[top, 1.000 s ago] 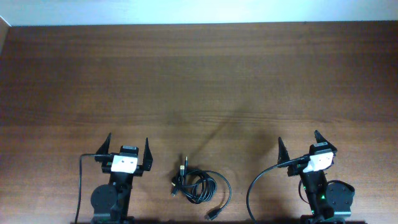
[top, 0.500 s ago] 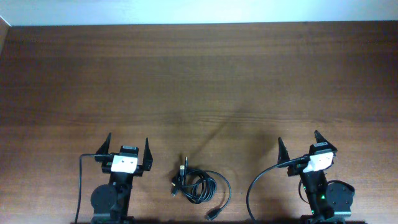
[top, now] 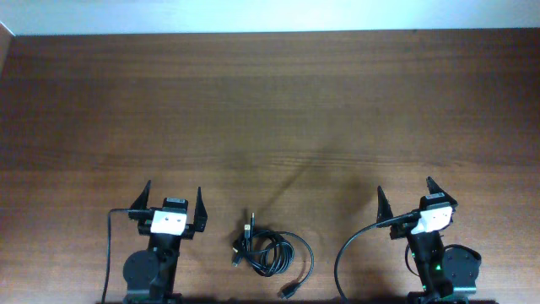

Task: Untangle cables

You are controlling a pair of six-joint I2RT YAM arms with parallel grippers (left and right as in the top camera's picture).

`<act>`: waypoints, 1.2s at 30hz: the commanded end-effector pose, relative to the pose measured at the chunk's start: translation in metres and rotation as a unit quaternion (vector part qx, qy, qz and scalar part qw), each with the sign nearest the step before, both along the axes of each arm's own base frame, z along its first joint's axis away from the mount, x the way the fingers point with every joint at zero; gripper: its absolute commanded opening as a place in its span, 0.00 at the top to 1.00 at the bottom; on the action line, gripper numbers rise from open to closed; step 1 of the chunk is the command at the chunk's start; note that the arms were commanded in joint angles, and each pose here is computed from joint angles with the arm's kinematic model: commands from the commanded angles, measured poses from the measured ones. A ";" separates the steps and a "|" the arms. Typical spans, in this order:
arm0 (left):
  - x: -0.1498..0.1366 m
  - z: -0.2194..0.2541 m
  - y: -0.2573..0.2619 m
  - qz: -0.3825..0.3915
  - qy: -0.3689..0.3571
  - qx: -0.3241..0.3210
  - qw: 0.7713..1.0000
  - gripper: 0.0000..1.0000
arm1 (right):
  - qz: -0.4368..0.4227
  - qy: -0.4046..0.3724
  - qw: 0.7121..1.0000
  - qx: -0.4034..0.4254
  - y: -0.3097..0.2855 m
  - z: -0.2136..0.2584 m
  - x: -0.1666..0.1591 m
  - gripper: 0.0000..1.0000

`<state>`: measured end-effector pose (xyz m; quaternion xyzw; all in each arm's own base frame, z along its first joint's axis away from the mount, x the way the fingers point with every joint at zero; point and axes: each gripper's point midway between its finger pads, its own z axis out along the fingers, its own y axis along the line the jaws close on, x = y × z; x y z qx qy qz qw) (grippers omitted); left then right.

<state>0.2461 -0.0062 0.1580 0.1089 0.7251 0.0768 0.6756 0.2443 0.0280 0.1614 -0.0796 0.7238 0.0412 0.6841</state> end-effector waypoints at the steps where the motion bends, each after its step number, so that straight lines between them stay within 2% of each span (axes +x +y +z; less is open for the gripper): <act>1: 0.000 -0.002 0.002 0.006 0.002 -0.005 1.000 0.01 | 0.006 0.001 1.000 -0.001 0.002 -0.002 -0.001 0.01; 31: 0.000 -0.001 0.001 0.002 0.001 -0.009 1.000 0.01 | 0.006 0.001 1.000 -0.001 0.002 -0.002 -0.001 0.01; 36: 0.000 -0.002 0.002 0.015 0.007 -0.134 0.991 0.01 | 0.006 0.001 1.000 -0.001 0.002 -0.002 -0.001 0.01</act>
